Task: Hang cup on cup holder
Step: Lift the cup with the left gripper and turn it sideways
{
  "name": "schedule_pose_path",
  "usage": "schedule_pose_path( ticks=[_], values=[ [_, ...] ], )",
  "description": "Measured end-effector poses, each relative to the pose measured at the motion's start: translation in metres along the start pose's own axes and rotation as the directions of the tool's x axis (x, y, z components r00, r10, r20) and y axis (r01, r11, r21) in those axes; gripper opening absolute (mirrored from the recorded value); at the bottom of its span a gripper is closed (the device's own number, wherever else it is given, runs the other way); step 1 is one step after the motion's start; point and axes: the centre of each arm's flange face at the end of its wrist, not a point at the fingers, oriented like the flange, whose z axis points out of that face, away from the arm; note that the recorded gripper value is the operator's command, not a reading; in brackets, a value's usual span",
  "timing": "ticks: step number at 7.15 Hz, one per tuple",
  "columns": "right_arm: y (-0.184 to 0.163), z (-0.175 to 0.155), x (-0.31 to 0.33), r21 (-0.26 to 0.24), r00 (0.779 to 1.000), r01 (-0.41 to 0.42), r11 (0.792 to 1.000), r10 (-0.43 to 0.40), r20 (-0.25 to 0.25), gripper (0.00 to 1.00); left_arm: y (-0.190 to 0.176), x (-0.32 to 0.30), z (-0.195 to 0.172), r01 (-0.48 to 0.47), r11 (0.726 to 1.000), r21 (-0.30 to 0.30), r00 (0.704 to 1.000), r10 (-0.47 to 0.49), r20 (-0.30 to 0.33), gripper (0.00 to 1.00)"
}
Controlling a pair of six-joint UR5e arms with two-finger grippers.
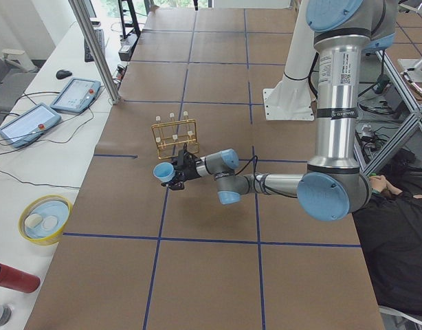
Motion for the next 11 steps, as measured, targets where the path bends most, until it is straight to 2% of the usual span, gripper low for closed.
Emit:
schedule_pose_path(
  ticks=[1,2,3,4,6,7,8,9,11],
  values=[
    [0.000,0.000,0.000,0.000,1.000,0.000,1.000,0.000,0.000,1.00,-0.012,0.003,-0.019,-0.027,1.000,0.011,0.999,0.027,-0.018,0.16],
    [0.000,0.000,0.000,0.000,1.000,0.000,1.000,0.000,0.000,1.00,-0.024,0.006,-0.036,-0.100,0.995,0.023,0.994,0.101,-0.034,0.16],
    [0.000,0.000,0.000,0.000,1.000,0.000,1.000,0.000,0.000,1.00,-0.034,0.009,-0.051,-0.190,0.981,0.035,0.981,0.192,-0.044,0.11],
    [0.000,0.000,0.000,0.000,1.000,0.000,1.000,0.000,0.000,1.00,-0.040,0.012,-0.059,-0.282,0.958,0.042,0.958,0.284,-0.044,0.00],
    [0.000,0.000,0.000,0.000,1.000,0.000,1.000,0.000,0.000,1.00,-0.047,0.019,-0.066,-0.454,0.890,0.038,0.890,0.456,-0.027,0.00],
    [0.000,0.000,0.000,0.000,1.000,0.000,1.000,0.000,0.000,1.00,-0.051,0.022,-0.071,-0.533,0.845,0.038,0.845,0.534,-0.020,0.00],
    [0.000,0.000,0.000,0.000,1.000,0.000,1.000,0.000,0.000,1.00,-0.059,0.028,-0.079,-0.636,0.770,0.051,0.770,0.638,-0.015,0.00],
    [0.000,0.000,0.000,0.000,1.000,0.000,1.000,0.000,0.000,1.00,-0.067,0.034,-0.086,-0.730,0.679,0.071,0.681,0.733,-0.008,0.00],
    [0.000,0.000,0.000,0.000,1.000,0.000,1.000,0.000,0.000,1.00,-0.078,0.043,-0.092,-0.877,0.474,0.078,0.479,0.874,0.077,0.00]
  ],
)
